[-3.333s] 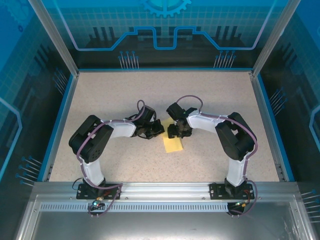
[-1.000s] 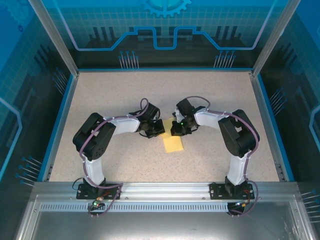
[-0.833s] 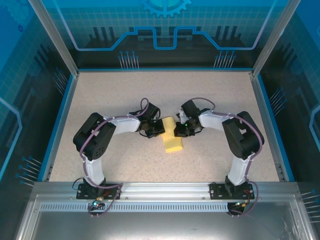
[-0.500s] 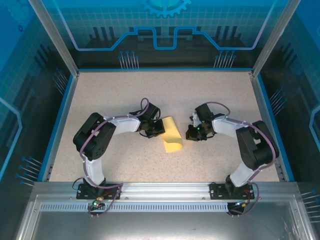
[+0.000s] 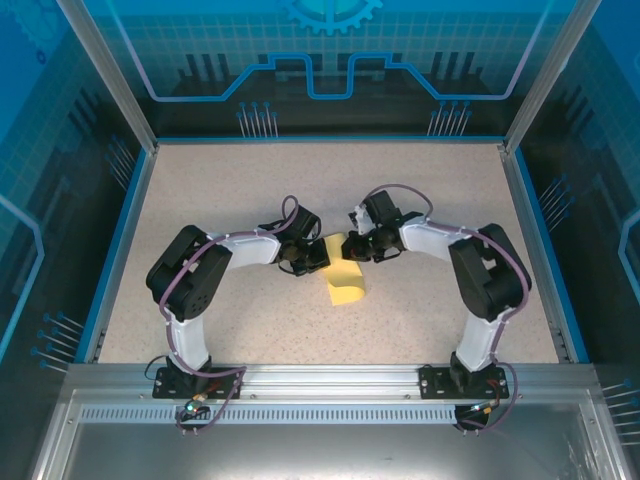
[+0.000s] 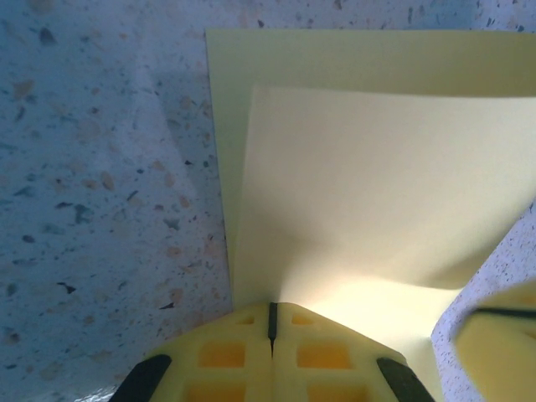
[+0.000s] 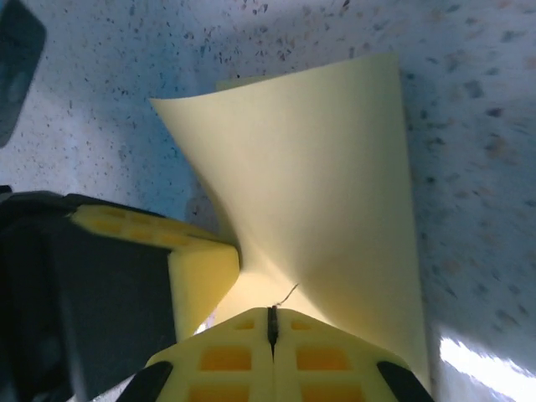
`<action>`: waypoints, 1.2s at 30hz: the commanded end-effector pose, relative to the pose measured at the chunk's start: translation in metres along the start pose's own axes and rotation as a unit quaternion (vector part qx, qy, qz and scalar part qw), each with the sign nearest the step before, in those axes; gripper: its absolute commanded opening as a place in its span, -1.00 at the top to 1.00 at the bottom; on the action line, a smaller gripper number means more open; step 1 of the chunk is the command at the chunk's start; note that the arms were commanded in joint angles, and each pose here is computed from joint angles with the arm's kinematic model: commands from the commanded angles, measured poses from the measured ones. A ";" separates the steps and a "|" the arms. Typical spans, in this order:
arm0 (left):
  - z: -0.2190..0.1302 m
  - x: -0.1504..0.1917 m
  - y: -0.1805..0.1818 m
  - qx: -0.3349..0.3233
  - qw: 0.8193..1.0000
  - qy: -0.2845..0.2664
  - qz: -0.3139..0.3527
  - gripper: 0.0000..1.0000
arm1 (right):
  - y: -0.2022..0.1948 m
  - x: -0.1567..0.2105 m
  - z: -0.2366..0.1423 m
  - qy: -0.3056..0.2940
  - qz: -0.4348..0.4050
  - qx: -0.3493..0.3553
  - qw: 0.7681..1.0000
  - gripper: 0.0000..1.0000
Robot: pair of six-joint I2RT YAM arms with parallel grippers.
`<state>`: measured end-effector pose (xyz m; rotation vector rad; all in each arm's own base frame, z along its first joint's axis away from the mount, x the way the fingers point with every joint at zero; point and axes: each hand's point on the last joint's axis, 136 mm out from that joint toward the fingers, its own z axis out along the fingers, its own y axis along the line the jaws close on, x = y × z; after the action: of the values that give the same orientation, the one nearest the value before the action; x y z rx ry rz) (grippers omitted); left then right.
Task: Fold a paper plane with a square sheet of paper (pick it up from the middle)
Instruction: Fold the square sheet of paper in half at the center of the table.
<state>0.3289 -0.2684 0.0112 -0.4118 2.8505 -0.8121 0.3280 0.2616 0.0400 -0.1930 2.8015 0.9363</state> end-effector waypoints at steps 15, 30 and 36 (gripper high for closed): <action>0.014 0.041 0.096 -0.170 0.983 0.060 -0.033 1.00 | -0.080 0.007 -0.016 -0.024 0.069 0.045 0.996 1.00; 0.014 0.040 0.095 -0.169 0.983 0.061 -0.032 1.00 | 0.005 -0.019 0.010 -0.026 0.001 -0.013 1.000 1.00; 0.014 0.041 0.096 -0.171 0.983 0.063 -0.033 1.00 | -0.012 -0.030 0.032 -0.017 0.019 -0.003 1.000 1.00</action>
<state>0.3286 -0.2681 0.0108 -0.4087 2.8577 -0.8049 0.3532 0.2749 0.0183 -0.1634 2.7766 0.9375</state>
